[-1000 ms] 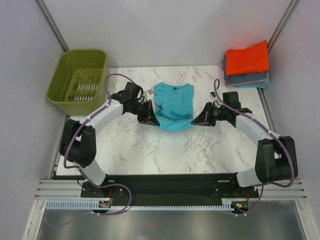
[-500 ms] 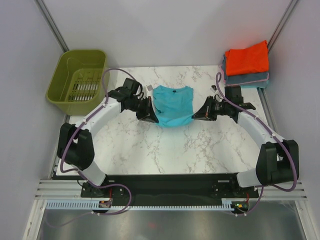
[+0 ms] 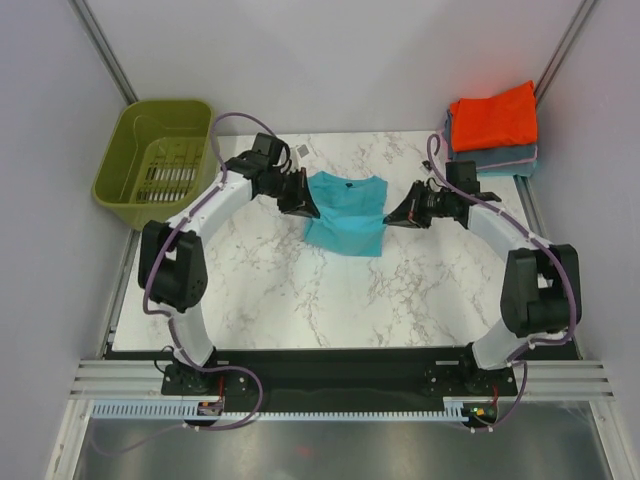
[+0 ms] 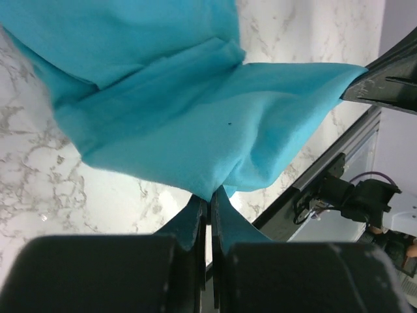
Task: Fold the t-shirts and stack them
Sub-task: Fold the tshirt
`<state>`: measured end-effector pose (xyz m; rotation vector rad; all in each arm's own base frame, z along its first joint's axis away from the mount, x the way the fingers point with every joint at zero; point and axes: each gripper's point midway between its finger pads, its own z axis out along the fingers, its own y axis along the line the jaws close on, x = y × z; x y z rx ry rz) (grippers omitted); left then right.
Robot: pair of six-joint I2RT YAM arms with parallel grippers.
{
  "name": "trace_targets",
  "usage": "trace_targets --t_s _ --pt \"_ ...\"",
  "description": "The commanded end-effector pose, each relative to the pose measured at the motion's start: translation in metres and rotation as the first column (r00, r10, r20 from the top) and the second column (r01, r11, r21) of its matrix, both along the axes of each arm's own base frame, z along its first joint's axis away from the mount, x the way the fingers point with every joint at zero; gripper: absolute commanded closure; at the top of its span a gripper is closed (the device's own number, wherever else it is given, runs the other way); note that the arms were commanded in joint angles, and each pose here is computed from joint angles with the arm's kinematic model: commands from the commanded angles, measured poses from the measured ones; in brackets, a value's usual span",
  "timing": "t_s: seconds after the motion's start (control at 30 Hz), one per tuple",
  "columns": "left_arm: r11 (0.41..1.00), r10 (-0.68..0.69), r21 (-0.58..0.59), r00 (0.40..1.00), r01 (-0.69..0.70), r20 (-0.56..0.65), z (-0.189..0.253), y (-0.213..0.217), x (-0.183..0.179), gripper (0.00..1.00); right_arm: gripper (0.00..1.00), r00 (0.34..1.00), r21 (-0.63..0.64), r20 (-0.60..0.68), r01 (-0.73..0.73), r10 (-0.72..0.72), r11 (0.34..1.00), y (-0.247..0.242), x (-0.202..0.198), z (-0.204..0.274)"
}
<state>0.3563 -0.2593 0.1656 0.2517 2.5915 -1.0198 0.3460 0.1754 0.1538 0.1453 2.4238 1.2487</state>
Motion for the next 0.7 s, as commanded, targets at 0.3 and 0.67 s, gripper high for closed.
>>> trace_targets --t_s 0.3,0.67 --pt "0.998 0.043 0.031 0.978 -0.051 0.204 -0.014 -0.006 0.131 0.98 1.0 0.975 -0.037 0.22 0.033 -0.024 0.999 -0.001 0.137 0.011" --pt "0.962 0.141 0.128 0.841 -0.241 0.523 0.003 0.012 0.238 0.17 0.35 0.925 -0.155 0.372 0.141 -0.074 0.978 -0.02 0.221 0.0"
